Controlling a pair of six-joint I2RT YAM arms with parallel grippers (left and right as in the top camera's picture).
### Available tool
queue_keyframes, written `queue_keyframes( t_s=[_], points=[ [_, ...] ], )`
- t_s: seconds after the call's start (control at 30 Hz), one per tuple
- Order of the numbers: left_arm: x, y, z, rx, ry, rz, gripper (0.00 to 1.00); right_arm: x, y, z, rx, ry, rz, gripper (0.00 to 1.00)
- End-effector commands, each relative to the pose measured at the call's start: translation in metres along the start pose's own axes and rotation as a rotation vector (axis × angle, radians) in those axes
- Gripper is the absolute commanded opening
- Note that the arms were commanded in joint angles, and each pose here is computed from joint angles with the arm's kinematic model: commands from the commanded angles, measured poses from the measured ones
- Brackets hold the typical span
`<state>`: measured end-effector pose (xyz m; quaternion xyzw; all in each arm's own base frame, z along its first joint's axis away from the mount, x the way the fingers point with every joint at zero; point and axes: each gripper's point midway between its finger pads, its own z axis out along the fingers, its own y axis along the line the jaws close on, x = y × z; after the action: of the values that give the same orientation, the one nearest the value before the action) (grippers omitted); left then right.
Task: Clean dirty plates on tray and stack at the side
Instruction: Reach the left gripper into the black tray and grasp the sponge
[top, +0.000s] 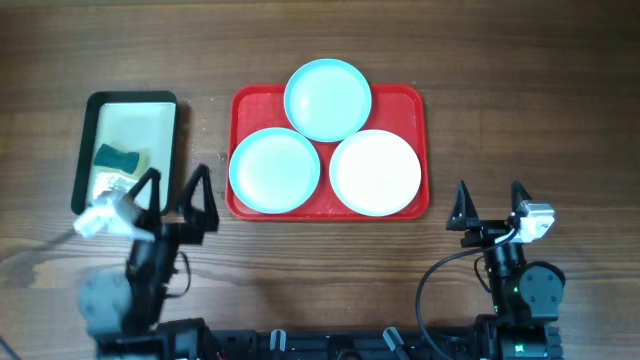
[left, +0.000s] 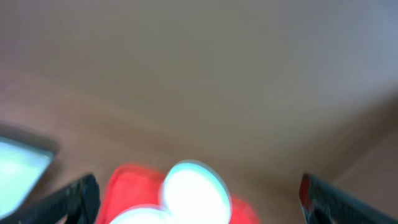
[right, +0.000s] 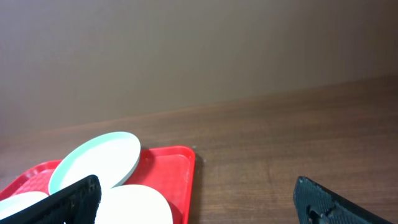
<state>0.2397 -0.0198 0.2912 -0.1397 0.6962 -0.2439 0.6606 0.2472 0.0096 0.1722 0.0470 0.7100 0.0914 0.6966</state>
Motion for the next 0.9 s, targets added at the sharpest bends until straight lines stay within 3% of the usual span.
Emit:
queue_keyframes(
  t_s=[0.0,0.13,0.17,0.27,0.37,0.43,0.57,0.87],
  points=[
    [-0.026,0.024,0.044,-0.246,0.215,0.143,1.00,-0.003,-0.004,-0.001,0.021,-0.014,-0.012,1.00],
    [-0.005,0.027,0.099,-0.269,0.554,0.050,1.00,-0.003,-0.004,-0.001,0.021,-0.014,-0.013,0.99],
    [-0.003,0.036,0.110,-0.292,0.564,0.051,1.00,-0.003,-0.004,-0.001,0.021,-0.014,-0.013,1.00],
    [-0.018,0.095,0.121,-0.628,0.490,-0.107,1.00,-0.003,-0.004,-0.001,0.021,-0.014,-0.013,1.00],
    [-0.032,0.153,0.111,-0.925,0.562,-0.228,1.00,-0.003,-0.004,-0.001,0.021,-0.014,-0.012,1.00],
    [-0.034,0.194,0.113,-1.028,0.576,-0.298,1.00,-0.003,-0.004,-0.001,0.021,-0.014,-0.012,1.00],
    [-0.003,0.260,0.100,-1.194,0.595,-0.497,1.00,-0.003,-0.004,-0.001,0.021,-0.014,-0.012,1.00],
    [0.091,0.346,0.115,-1.306,0.744,-0.561,1.00,-0.003,-0.004,-0.001,0.021,-0.014,-0.012,1.00]
  ],
)
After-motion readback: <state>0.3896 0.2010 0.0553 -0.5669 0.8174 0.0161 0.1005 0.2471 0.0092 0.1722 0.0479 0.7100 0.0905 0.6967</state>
